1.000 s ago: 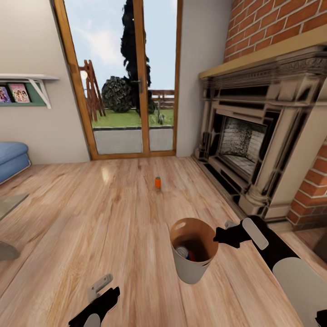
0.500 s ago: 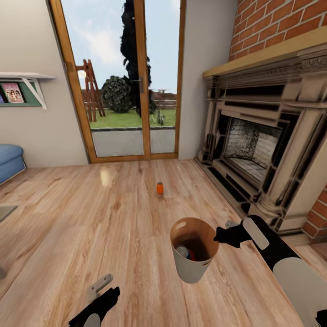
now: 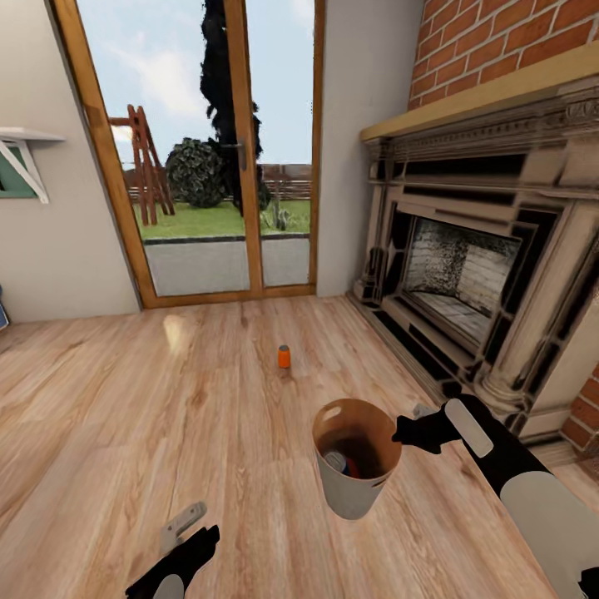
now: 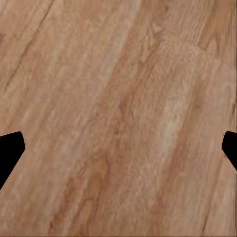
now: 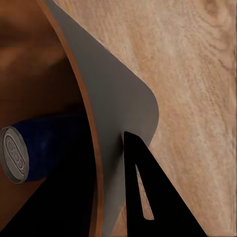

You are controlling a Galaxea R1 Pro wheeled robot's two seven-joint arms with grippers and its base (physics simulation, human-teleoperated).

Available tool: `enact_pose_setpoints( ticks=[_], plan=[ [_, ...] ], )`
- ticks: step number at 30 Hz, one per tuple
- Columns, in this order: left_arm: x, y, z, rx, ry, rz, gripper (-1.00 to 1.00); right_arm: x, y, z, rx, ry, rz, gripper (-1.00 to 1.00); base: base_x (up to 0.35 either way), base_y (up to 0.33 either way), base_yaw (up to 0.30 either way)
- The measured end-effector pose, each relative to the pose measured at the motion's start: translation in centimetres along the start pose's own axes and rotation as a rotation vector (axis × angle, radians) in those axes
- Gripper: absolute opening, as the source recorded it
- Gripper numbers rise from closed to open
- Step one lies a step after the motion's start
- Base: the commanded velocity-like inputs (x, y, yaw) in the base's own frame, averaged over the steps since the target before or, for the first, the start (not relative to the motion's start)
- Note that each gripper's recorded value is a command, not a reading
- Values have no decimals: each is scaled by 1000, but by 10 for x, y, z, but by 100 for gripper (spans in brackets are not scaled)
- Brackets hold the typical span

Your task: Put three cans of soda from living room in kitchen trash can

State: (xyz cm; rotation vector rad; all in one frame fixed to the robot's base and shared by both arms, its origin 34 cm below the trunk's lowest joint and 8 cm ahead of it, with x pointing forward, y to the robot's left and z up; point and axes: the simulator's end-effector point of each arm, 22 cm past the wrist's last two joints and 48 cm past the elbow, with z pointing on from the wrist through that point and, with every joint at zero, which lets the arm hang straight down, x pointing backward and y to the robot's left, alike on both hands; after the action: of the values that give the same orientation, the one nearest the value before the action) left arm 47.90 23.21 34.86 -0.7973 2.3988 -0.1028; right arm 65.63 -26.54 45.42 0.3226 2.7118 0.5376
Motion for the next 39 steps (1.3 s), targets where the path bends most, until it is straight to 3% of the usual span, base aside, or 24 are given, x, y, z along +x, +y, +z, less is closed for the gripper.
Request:
enact_pose_setpoints(
  ticks=[6, 31, 39],
  plan=[
    [0, 0, 0, 0, 0, 0, 100, 2, 0, 1, 3, 4, -6, -100, 341, 83, -163],
    [3, 2, 1, -6, 6, 1, 100, -1, 2, -1, -4, -5, -5, -100, 341, 83, -5],
    [4, 3, 2, -8, 8, 2, 100, -1, 2, -1, -2, -5, -6, -100, 341, 83, -202]
  ],
)
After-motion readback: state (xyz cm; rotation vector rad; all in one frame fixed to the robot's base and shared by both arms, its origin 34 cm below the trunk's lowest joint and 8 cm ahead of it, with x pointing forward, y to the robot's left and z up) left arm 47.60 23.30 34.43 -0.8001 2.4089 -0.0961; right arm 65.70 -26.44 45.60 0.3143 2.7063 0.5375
